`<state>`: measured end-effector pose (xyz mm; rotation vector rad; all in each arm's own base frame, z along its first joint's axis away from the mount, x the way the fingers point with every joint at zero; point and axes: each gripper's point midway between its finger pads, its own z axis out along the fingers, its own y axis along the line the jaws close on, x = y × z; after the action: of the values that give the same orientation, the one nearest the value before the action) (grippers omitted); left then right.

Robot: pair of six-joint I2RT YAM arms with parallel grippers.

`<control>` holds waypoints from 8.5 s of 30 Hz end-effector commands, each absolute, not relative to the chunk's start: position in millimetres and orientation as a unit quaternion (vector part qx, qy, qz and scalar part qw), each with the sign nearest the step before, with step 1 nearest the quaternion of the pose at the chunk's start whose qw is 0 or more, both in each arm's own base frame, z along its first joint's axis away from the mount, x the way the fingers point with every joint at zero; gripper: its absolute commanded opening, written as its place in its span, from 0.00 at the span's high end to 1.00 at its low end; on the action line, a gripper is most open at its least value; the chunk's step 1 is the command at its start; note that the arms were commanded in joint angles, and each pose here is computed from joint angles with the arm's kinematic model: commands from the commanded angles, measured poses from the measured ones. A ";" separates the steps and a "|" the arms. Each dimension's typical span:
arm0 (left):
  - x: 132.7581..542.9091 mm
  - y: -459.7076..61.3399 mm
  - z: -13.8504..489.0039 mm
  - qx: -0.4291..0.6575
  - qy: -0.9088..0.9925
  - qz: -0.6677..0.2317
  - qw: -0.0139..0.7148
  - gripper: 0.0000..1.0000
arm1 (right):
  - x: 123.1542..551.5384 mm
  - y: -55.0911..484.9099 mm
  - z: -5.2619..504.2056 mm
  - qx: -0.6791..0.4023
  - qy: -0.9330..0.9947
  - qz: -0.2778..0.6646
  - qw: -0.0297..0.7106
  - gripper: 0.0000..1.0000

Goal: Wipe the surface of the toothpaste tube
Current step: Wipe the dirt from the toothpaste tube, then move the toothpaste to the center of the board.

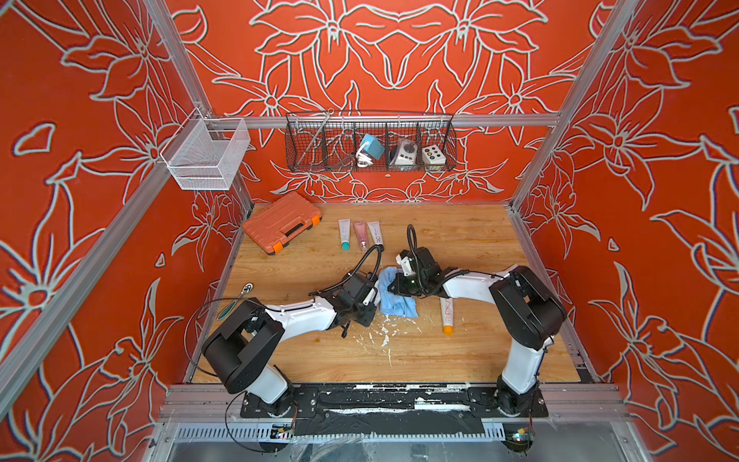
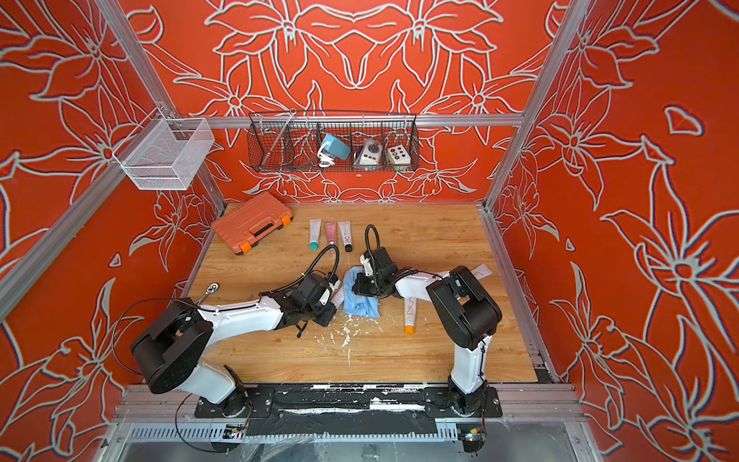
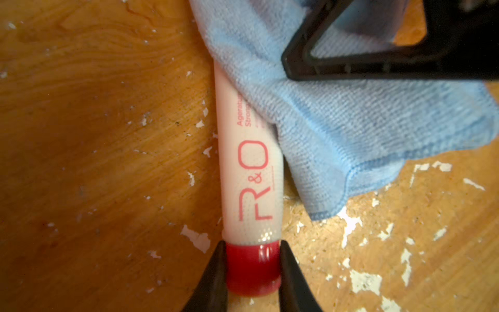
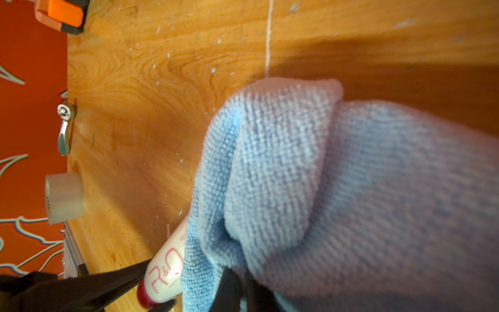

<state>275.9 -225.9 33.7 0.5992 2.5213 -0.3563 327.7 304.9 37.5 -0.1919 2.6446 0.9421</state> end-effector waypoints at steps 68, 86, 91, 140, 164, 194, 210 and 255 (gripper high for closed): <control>276.9 -243.1 39.3 0.189 0.928 -0.188 0.260 0.88 | 227.5 340.5 55.6 -0.123 0.908 0.375 0.142 1.00; 338.6 -261.4 50.6 0.031 0.948 -0.151 0.278 0.90 | 241.6 215.2 213.1 -0.138 0.897 0.256 0.334 1.00; 364.7 -274.8 56.0 -0.003 0.949 -0.138 0.282 0.91 | 229.1 181.4 251.9 -0.134 0.884 0.245 0.375 1.00; 452.8 -318.7 131.6 -0.030 0.941 -0.134 0.311 0.39 | 211.1 75.6 245.0 -0.105 0.910 0.037 0.399 1.00; 223.2 -400.8 115.2 0.179 0.919 -0.194 0.292 0.32 | 253.8 62.1 201.9 0.017 0.926 0.069 0.370 1.00; 216.4 -464.4 40.9 0.213 0.937 -0.132 0.244 0.42 | 266.0 21.4 190.4 0.117 0.919 0.112 0.359 1.00; 237.6 -458.3 28.4 0.197 0.942 -0.118 0.244 0.52 | 265.5 21.8 189.0 0.115 0.919 0.115 0.358 1.00; 226.5 -444.3 45.9 0.254 0.916 -0.176 0.256 0.82 | 270.5 38.7 178.2 0.097 0.925 0.160 0.330 1.00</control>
<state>229.3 -444.2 30.3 0.6589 2.5216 -0.4318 268.9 34.4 182.3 0.2634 2.4137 0.3784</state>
